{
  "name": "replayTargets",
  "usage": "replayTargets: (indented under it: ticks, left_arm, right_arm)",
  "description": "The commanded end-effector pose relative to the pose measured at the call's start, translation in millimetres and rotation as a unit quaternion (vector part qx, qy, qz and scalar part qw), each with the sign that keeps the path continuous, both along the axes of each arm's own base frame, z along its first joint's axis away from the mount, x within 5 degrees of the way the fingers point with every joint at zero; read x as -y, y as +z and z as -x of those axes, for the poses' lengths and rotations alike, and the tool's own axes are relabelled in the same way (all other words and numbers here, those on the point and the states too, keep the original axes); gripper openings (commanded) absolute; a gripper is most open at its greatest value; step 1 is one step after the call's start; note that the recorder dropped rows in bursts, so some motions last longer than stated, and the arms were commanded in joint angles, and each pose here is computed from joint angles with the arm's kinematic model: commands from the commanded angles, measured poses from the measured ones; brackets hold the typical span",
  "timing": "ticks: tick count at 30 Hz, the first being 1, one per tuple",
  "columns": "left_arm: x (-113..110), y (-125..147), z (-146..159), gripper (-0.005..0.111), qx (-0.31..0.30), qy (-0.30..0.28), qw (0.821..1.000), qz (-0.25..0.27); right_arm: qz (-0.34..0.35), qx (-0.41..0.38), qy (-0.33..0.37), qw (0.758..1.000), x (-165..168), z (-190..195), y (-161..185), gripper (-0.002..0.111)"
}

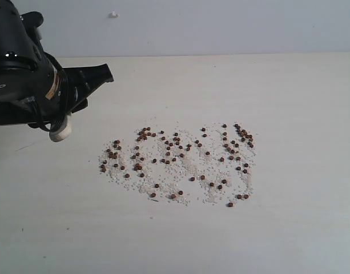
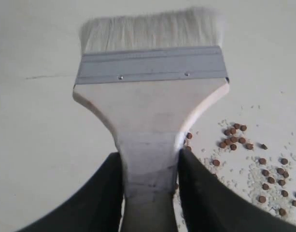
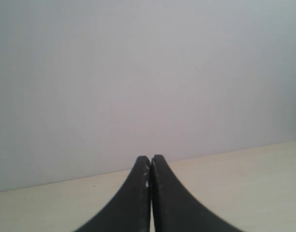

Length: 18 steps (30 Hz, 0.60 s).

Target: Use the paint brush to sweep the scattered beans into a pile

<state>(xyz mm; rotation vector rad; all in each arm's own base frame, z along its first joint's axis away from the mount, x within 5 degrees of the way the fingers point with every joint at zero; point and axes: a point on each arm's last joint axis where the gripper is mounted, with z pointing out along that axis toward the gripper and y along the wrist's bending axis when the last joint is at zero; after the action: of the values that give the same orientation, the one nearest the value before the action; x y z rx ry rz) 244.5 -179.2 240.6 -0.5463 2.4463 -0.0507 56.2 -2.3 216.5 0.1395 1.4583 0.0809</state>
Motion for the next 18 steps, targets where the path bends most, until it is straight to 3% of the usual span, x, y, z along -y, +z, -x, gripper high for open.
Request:
replayTargets:
  ticks: [1,18]
  left_arm:
    - [-0.1,3.6,0.8,0.0,0.009,-0.009,1.0,-0.003]
    - [-0.5,4.7,-0.5,0.0,0.018,-0.016,1.0,-0.011]
  right_arm:
    - [0.003,0.003,-0.001,1.0,0.0,0.3,-0.9,0.0]
    - [0.003,0.003,-0.001,1.0,0.0,0.3,-0.9,0.0]
